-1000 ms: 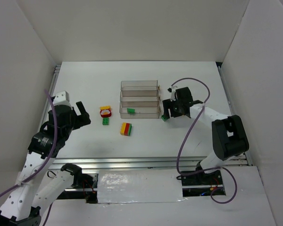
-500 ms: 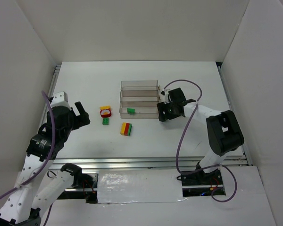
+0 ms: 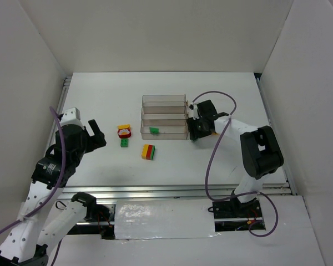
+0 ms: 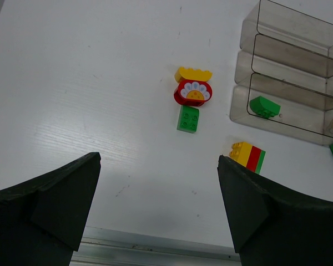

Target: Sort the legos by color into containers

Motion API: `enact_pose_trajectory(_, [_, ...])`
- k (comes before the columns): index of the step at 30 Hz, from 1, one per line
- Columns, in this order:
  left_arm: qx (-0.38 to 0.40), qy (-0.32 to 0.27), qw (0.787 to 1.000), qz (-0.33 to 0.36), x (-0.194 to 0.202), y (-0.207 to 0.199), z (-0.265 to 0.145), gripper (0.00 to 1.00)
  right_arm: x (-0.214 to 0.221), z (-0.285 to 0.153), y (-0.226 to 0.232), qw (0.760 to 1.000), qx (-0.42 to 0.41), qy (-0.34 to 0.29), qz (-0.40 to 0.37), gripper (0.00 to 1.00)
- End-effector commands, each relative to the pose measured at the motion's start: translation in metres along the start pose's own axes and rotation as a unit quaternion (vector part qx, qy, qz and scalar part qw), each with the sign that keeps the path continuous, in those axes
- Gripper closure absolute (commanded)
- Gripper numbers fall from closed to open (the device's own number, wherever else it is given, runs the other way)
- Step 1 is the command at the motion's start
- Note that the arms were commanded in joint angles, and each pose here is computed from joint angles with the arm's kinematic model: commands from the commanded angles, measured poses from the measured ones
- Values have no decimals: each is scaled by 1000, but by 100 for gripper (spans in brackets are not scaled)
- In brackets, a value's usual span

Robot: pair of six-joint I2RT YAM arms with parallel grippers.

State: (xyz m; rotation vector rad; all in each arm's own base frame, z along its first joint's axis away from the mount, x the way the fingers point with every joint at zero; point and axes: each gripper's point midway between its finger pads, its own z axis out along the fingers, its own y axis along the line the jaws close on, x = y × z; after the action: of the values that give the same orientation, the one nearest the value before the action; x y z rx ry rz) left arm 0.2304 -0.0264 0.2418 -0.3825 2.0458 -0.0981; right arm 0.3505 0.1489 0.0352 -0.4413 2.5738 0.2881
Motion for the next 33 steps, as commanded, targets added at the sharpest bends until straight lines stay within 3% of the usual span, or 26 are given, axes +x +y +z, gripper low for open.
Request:
enact_pose_trajectory(1, [8, -11, 1000, 9, -5, -3, 2, 0, -7, -1, -1, 1000, 3, 6, -4, 43])
enact_pose_trajectory(18, [12, -16, 1000, 9, -6, -4, -1, 0, -5, 5, 0, 999, 0, 41, -2, 46])
enact_pose_trajectory(24, [13, -15, 1000, 10, -5, -4, -1, 1, -3, 5, 1, 999, -3, 50, -6, 65])
enact_pose_trajectory(28, [12, -15, 1000, 10, -5, -4, -1, 0, -1, 3, 0, 999, 1, 53, -5, 68])
enact_pose_trajectory(30, [12, -16, 1000, 10, -6, -4, -1, 0, 1, 3, -2, 998, 7, 55, -2, 75])
enact_pose_trajectory(33, [12, -16, 1000, 10, -6, -4, -1, 0, 3, 0, -4, 998, 15, 56, 4, 97])
